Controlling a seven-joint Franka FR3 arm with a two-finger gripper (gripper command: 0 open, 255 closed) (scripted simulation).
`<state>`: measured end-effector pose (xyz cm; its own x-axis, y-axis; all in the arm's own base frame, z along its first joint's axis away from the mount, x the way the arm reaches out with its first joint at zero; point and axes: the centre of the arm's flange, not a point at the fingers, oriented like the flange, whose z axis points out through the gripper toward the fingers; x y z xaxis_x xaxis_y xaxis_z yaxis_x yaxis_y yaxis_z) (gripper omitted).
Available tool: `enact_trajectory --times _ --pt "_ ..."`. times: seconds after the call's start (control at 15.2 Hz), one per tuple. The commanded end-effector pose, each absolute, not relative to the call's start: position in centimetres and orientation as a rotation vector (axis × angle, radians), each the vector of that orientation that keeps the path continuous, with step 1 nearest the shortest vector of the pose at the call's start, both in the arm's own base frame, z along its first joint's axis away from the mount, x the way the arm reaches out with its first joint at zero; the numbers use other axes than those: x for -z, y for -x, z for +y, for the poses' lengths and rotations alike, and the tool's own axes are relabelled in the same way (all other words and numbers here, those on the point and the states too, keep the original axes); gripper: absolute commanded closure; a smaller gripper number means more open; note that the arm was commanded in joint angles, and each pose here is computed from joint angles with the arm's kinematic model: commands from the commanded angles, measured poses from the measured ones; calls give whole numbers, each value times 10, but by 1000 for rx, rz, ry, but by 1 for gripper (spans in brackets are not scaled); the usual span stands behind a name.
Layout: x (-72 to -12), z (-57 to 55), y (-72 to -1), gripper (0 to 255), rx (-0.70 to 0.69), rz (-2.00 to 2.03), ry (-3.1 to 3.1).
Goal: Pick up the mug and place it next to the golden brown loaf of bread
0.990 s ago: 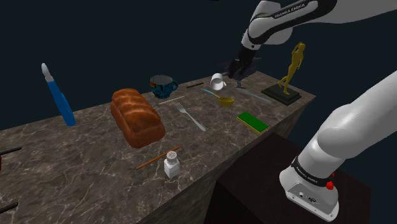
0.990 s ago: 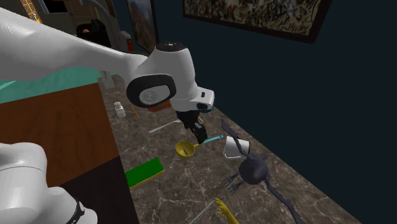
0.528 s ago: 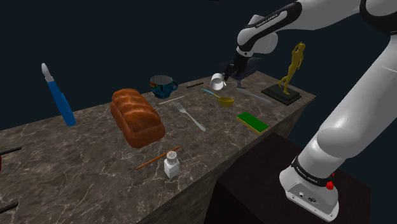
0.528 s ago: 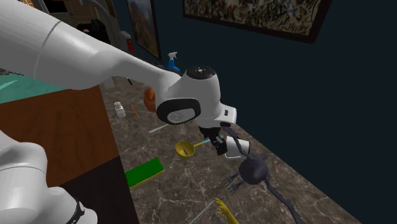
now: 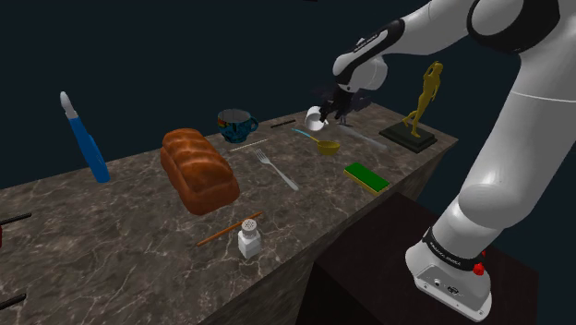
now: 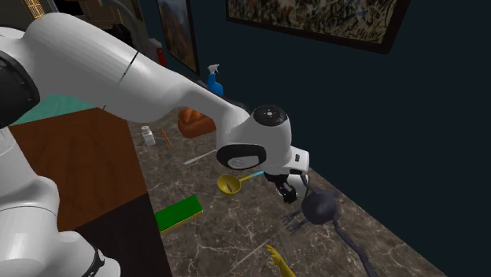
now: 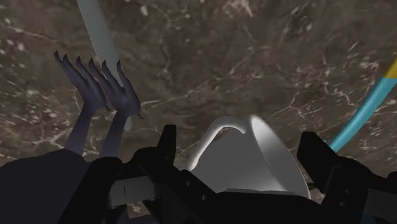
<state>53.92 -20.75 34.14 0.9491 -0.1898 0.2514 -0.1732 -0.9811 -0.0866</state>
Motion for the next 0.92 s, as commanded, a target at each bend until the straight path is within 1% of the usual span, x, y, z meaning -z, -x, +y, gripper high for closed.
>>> enact_trajectory --times 0.0,0.13,0.66,0.73,0.86 --pt "-328 -207 -541 0 389 286 3038" --pt "-315 -207 -545 0 389 286 3038" --pt "-315 -207 -545 0 389 286 3038" --pt "-316 -208 -543 255 389 286 3038" --pt "-314 -215 -538 255 391 286 3036"
